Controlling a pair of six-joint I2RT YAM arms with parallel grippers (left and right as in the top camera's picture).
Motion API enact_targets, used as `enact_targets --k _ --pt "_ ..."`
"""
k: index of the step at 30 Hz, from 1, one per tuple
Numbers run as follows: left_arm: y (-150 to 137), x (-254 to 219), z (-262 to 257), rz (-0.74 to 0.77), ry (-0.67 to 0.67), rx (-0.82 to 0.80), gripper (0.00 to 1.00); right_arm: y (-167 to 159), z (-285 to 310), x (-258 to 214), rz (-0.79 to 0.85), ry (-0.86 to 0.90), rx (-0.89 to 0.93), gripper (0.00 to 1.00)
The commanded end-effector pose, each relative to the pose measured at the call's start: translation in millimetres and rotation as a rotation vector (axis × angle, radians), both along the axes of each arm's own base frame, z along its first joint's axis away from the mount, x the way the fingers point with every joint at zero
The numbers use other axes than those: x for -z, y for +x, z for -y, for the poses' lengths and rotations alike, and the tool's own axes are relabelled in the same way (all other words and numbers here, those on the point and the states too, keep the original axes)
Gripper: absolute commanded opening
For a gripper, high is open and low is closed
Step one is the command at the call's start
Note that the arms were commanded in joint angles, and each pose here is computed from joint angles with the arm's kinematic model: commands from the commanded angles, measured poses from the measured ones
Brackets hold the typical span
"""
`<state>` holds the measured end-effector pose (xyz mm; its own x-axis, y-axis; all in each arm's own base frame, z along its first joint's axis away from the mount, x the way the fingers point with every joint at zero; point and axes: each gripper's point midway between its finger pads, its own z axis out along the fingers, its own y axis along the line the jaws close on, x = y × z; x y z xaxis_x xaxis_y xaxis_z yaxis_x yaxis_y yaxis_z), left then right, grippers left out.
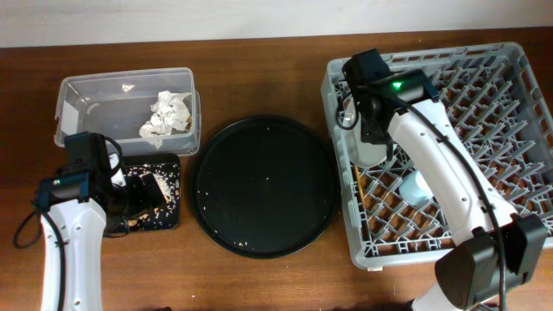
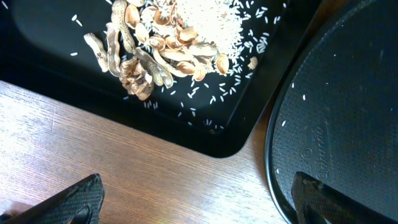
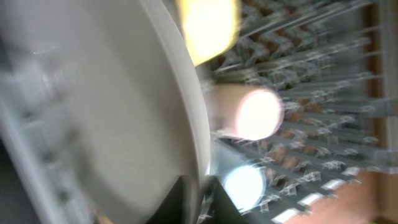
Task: Sort waste into correct bins and load items into the dishwasher rack
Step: 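Lift the white plate and stand it upright in the rack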
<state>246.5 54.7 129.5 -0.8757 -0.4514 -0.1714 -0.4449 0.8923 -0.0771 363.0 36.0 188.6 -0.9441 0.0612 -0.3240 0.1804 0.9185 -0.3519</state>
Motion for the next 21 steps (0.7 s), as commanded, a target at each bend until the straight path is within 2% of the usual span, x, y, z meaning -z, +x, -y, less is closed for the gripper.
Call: enact_targets --k 1,5,8,9,10,11,12,14,16,17,19,21 --pt "0 -4 0 0.016 -0.001 -0.005 0.96 -5 -36 13 -0.049 0.160 -0.051 0.50" --pt "0 -4 0 0.015 -0.001 -0.005 0.96 -10 -33 -5 -0.007 0.227 -0.038 0.57" --pt "2 -4 4 0.025 -0.022 0.000 0.96 -16 -7 -30 0.060 0.292 0.033 0.73" --pt "3 -4 4 0.030 -0.026 0.001 0.96 -19 1 -38 0.063 0.358 0.009 0.84" --pt "6 -5 8 0.045 -0.038 0.012 0.96 -21 -3 -41 0.042 0.441 -0.087 0.85" --pt "20 -9 25 0.106 -0.073 0.129 0.99 -26 -18 -44 0.007 0.558 -0.263 0.91" --pt "32 -13 39 0.155 -0.084 0.205 0.99 -31 -27 -46 -0.015 0.631 -0.379 0.93" --pt "52 -20 78 0.236 -0.065 0.386 0.99 -32 -22 -45 -0.020 0.647 -0.381 0.99" --pt "45 -18 104 0.224 -0.056 0.538 0.99 -33 -15 -42 -0.032 0.618 -0.334 0.99" --pt "36 -14 106 0.180 -0.027 0.564 0.99 -36 -4 -39 -0.047 0.578 -0.259 0.99" --pt "9 -5 95 0.052 -0.006 0.551 0.99 -46 3 -35 -0.084 0.547 -0.207 0.99" --pt "1 -8 94 0.051 -0.007 0.551 0.99 -51 3 -36 -0.089 0.547 -0.206 0.99"
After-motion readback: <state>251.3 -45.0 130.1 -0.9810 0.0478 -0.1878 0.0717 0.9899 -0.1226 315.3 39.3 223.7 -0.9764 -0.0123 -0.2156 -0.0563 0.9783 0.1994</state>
